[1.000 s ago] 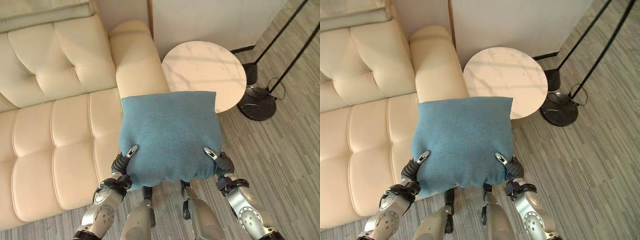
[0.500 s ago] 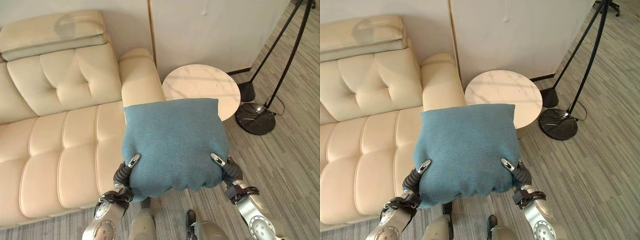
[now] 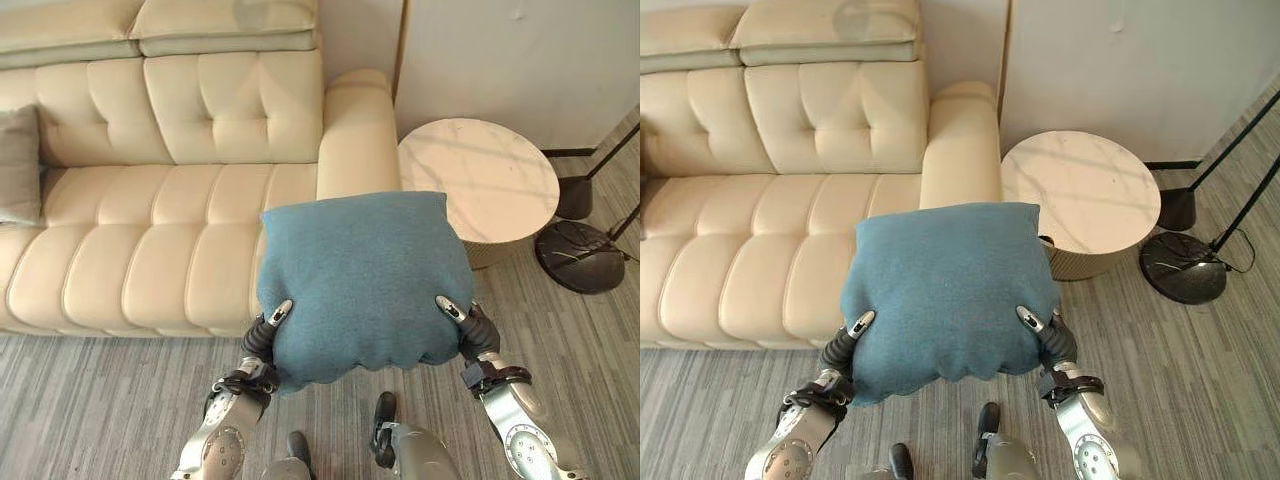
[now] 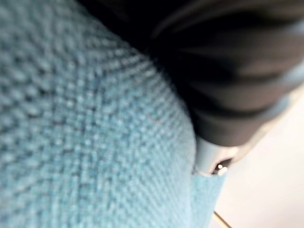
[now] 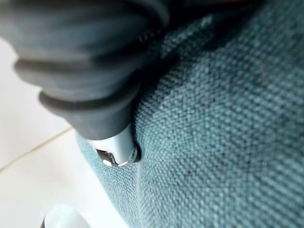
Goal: Pick up all the scattered cushions and arrange them neatly on the sofa.
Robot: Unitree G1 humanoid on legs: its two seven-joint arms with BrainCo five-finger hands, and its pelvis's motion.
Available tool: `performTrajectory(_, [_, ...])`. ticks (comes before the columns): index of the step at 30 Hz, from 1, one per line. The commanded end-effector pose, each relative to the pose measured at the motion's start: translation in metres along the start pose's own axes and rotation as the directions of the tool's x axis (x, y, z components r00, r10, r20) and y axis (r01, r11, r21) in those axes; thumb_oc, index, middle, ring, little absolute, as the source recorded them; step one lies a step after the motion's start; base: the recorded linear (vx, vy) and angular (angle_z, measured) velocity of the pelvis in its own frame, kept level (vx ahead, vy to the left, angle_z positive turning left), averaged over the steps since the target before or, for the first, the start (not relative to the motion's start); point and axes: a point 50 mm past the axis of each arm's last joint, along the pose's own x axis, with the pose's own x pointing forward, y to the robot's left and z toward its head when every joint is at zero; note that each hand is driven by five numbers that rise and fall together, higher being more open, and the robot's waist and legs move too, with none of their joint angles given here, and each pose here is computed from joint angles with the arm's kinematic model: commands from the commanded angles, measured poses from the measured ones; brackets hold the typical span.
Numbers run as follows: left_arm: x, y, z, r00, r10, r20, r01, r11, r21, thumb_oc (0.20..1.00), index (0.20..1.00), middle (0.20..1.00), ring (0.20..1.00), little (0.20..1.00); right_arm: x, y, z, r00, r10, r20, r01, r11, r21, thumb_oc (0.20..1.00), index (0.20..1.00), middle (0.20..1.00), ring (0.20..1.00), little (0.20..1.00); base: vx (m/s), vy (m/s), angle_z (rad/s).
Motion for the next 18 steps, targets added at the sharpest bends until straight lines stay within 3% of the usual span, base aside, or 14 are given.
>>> performTrajectory(1, [-0.002, -0.054, 0.011, 0.949, -0.304, 0.078, 0.304, 0.953, 0.011, 0.200, 0.200, 0.200, 0.200, 0.200, 0.009, 0.068, 0.011, 0.943, 0.310, 0.119, -0.319, 0.945, 0.065, 0.200, 0.200, 0.200, 0.200, 0.200, 0.00, 0.091, -0.05])
performTrajectory(10, [-0.003, -0.040, 0.029, 0.956, -0.239, 0.169, 0.233, 0.971, 0.060, 0.200, 0.200, 0.200, 0.200, 0.200, 0.014, 0.074, 0.011, 0.935, 0.331, 0.126, -0.340, 0.938, 0.061, 0.200, 0.200, 0.200, 0.200, 0.200, -0.02, 0.120, 0.04])
performTrajectory(18, [-0.001, -0.037, 0.035, 0.955, -0.217, 0.201, 0.202, 0.975, 0.094, 0.200, 0.200, 0.200, 0.200, 0.200, 0.010, 0.069, 0.013, 0.940, 0.301, 0.159, -0.314, 0.947, 0.069, 0.200, 0.200, 0.200, 0.200, 0.200, 0.07, 0.179, 0.73])
